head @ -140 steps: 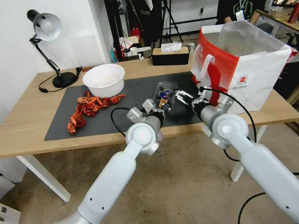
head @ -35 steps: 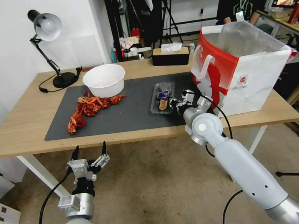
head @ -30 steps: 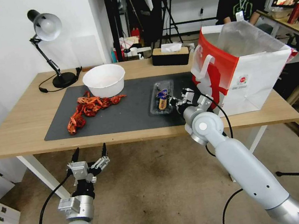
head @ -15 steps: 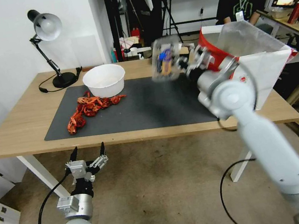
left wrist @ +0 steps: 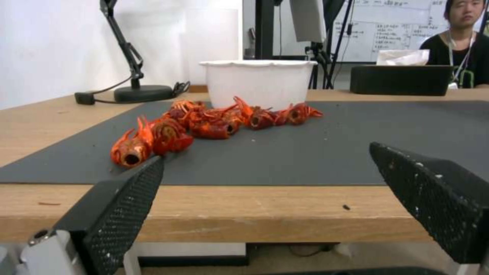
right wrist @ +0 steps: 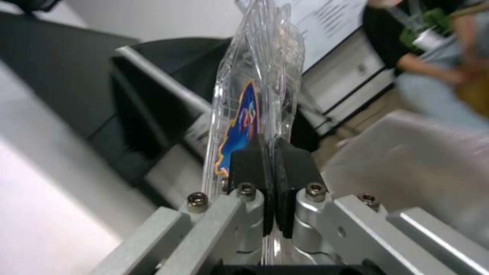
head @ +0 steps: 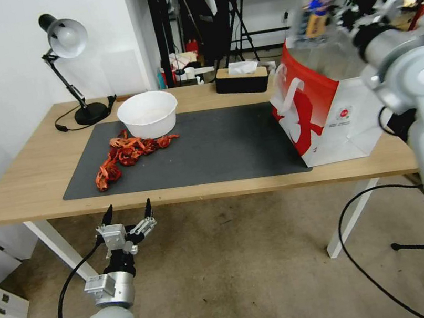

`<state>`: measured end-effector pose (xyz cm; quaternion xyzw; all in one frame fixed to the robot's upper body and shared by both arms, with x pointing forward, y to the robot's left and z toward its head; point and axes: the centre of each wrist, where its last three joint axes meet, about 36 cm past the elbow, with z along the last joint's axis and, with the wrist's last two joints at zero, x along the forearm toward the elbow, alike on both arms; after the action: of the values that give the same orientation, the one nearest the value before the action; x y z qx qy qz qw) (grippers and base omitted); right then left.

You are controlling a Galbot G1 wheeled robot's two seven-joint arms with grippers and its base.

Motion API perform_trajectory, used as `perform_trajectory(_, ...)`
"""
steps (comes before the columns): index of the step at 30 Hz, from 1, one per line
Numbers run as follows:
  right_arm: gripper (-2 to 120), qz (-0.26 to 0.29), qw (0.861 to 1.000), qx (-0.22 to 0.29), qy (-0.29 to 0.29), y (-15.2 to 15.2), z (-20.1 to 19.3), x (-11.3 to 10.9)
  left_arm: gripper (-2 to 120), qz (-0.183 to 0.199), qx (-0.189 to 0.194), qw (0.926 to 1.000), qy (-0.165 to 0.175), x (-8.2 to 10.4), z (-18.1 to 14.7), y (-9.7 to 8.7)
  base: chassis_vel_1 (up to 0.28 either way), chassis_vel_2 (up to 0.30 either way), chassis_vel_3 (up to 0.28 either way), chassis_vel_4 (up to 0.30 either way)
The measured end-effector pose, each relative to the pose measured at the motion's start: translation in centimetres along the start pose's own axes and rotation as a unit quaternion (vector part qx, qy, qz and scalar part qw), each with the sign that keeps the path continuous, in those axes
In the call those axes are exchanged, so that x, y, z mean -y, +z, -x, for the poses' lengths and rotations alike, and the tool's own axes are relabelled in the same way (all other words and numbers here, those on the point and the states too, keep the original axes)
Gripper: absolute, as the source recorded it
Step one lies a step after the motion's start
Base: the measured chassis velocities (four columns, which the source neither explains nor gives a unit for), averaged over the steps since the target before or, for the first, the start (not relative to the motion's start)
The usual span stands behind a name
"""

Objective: Close the takeout container lid, then place the container into the takeout bag.

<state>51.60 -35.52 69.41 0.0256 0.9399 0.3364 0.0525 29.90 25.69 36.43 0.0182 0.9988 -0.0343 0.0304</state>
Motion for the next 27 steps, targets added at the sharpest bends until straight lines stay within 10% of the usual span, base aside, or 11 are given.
perform_trajectory(7, 0, -0.031, 0.999, -0.018, 0.033, 1.5, 0.0, 2.0, 100, -0.001, 0.001, 1.0000, 0.002, 0.1, 0.0, -0.1, 0.000, 0.000, 0.000, 0.000)
perform_trajectory(20, 44, -0.033, 0.998, -0.026, 0.037, 1.9, -0.4, 2.0, 100, 0.000, 0.003, 1.0000, 0.004, 0.1, 0.3, -0.3, 0.000, 0.000, 0.000, 0.000)
perform_trajectory(27, 74, 0.000, 0.996, 0.043, -0.080, 1.6, -2.1, 0.5, 100, 0.001, 0.003, 1.0000, 0.005, 0.1, 0.3, -0.3, 0.000, 0.000, 0.000, 0.000)
